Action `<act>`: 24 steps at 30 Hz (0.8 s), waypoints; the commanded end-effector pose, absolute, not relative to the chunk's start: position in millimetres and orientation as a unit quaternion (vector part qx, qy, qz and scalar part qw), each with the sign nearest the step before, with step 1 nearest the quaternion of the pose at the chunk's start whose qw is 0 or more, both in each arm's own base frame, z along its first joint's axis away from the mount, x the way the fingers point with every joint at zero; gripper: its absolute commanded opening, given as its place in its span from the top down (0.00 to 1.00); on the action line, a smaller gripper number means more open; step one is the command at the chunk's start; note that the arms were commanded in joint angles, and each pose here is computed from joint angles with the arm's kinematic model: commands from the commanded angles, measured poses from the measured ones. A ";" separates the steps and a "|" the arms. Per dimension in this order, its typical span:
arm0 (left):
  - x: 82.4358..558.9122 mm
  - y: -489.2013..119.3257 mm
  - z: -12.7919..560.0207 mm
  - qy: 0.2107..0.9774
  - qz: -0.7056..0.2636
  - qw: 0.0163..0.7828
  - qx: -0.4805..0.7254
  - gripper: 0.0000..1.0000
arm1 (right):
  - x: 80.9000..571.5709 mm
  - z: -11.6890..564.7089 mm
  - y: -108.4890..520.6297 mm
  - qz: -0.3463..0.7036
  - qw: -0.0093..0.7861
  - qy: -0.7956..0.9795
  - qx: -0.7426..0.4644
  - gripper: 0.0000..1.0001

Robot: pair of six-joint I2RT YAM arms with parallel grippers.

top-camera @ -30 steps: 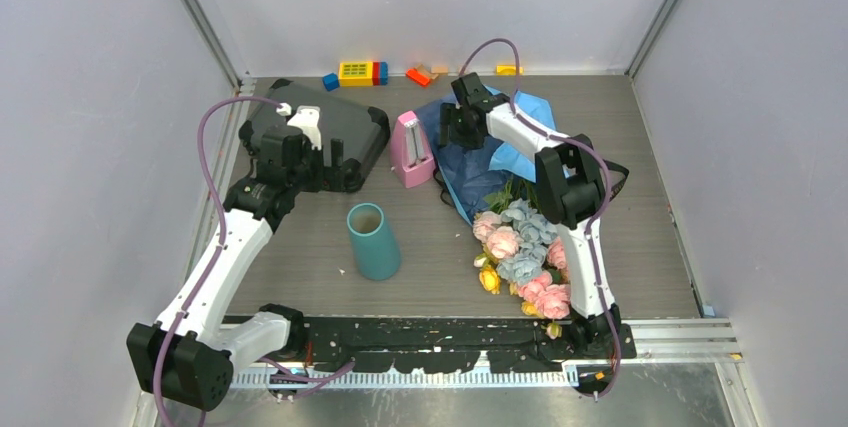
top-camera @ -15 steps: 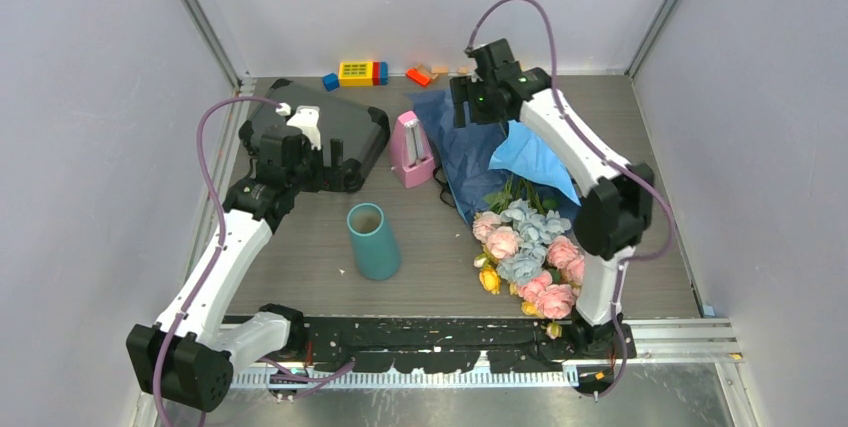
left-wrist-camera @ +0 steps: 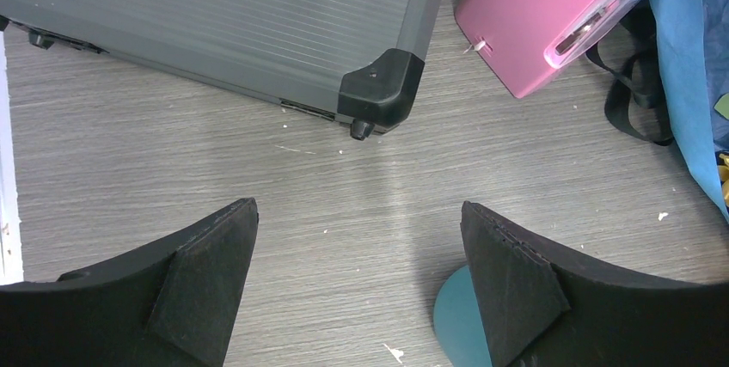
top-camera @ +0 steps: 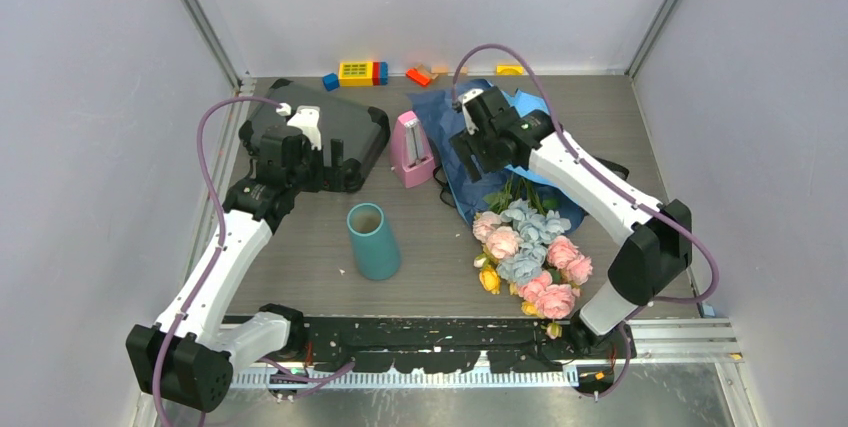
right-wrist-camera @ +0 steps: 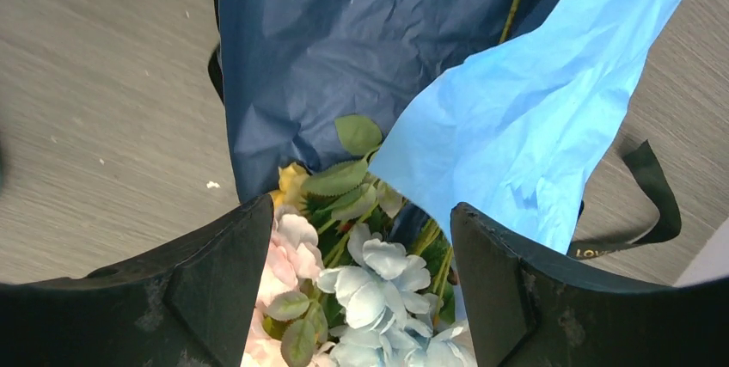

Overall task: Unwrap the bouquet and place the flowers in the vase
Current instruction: Unfold the wrapping paper at the center of the board.

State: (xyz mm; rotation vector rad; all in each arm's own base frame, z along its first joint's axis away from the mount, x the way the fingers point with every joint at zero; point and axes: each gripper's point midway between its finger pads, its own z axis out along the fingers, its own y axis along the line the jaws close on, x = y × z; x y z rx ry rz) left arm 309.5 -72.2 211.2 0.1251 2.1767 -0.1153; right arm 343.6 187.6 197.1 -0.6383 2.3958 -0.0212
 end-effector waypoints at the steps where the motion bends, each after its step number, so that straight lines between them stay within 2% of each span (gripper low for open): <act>1: 313.5 -75.3 224.1 0.871 -0.054 0.485 0.052 0.09 | 347.6 203.6 179.5 -0.058 0.353 0.895 -0.268 0.19; 7: 314.1 -77.3 222.4 0.872 -0.057 0.483 0.054 0.09 | 365.8 194.4 172.6 -0.129 0.369 0.876 -0.284 0.18; 17: 315.2 -78.8 219.6 0.874 -0.058 0.479 0.055 0.09 | 374.0 154.3 171.4 -0.163 0.325 0.877 -0.313 0.21; 24: 315.4 -79.1 218.5 0.875 -0.057 0.477 0.056 0.09 | 390.8 162.6 147.5 -0.249 0.354 0.860 -0.271 0.41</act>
